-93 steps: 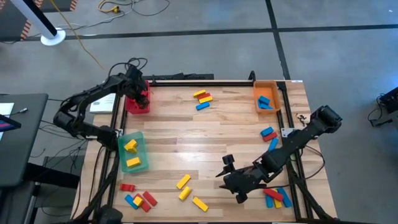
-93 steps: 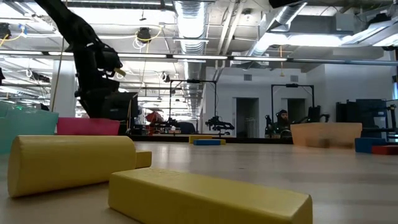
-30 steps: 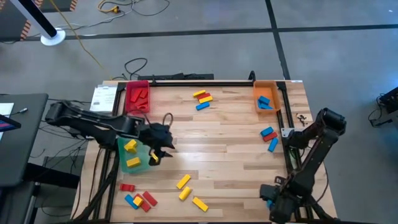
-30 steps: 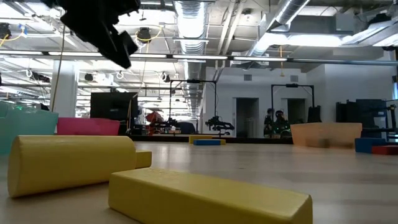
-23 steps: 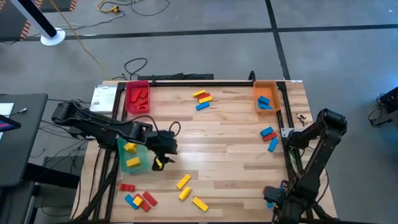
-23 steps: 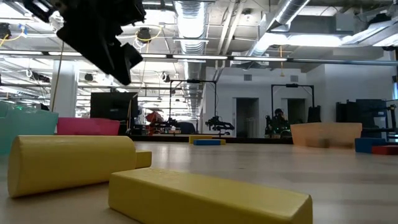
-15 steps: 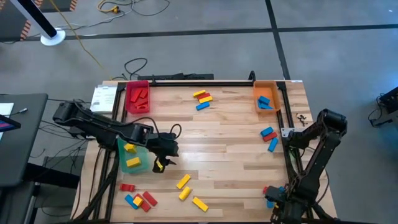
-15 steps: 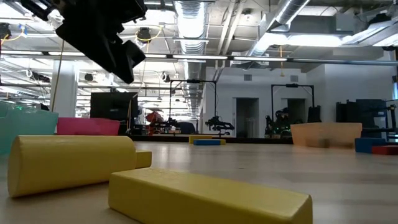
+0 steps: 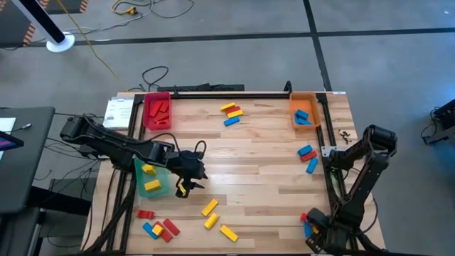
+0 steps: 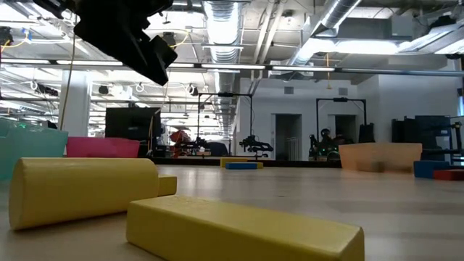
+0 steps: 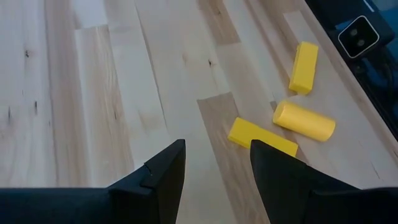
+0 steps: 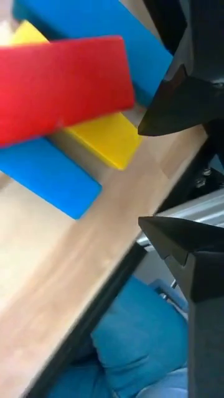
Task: Sort blocks
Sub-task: Put the yellow block into the green bin
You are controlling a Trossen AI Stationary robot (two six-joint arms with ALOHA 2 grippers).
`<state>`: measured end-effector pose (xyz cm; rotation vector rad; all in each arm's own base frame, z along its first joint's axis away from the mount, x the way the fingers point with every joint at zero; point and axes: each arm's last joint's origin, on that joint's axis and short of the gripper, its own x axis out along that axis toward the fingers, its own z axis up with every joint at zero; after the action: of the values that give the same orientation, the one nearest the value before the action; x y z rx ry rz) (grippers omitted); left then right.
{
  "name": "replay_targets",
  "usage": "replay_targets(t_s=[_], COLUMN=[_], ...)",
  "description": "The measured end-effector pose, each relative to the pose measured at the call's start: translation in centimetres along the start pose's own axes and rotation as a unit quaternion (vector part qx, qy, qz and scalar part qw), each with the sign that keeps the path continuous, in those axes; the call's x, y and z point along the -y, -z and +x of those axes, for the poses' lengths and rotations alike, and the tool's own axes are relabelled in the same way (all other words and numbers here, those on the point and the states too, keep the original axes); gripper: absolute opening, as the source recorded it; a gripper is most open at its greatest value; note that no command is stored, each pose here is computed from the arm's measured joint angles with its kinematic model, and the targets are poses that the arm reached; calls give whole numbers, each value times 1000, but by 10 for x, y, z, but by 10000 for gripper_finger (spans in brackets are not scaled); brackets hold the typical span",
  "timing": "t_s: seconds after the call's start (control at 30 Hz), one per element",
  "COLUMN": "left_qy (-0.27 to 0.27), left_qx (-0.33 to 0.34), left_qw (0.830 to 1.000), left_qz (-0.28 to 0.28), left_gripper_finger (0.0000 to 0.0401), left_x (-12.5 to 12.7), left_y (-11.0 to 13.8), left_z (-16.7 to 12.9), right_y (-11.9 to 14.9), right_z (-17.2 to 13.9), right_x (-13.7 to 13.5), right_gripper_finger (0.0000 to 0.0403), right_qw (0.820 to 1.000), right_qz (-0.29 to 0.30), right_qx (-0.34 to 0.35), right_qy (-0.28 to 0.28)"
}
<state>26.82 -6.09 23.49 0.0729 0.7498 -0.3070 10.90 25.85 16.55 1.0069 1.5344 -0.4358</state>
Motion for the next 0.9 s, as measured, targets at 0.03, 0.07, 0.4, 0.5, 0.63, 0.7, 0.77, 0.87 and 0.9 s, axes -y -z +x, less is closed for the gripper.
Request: replay_targets(t_s=[0.03,0.07,0.4,0.5,0.63,0.7,0.77,0.87,0.9], left_qy=[0,1,1,1,1,1,1,1,1], left_qx=[0,0,1,2,3,2,2,2,2], left_qw=[1000,1000,1000,1000,1000,1000,1000,1000,1000], left_qz=[2,4,8,8,8,8,7,7,7], left_gripper_finger=[177,177,177,177,177,177,177,177,177], left_x=[0,1,1,1,1,1,1,1,1], left_y=[0,0,0,0,-1,0,0,0,-1], left_z=[0,0,0,0,0,0,0,0,0], right_y=[-2,-3,-13,-18,-28,-31,-34,-36,-37], right_z=[1,3,7,9,8,8,6,4,3], right_x=[1,3,7,6,2,1,-2,-6,-8], right_gripper_finger=[239,239,240,240,238,233,226,213,209], right_qw=[1000,1000,999,999,999,999,998,998,998], right_qz=[3,6,24,10,-9,-20,-31,-48,-50], right_qx=[2,4,8,22,30,39,44,48,48], right_qy=[3,5,25,26,25,25,19,19,15])
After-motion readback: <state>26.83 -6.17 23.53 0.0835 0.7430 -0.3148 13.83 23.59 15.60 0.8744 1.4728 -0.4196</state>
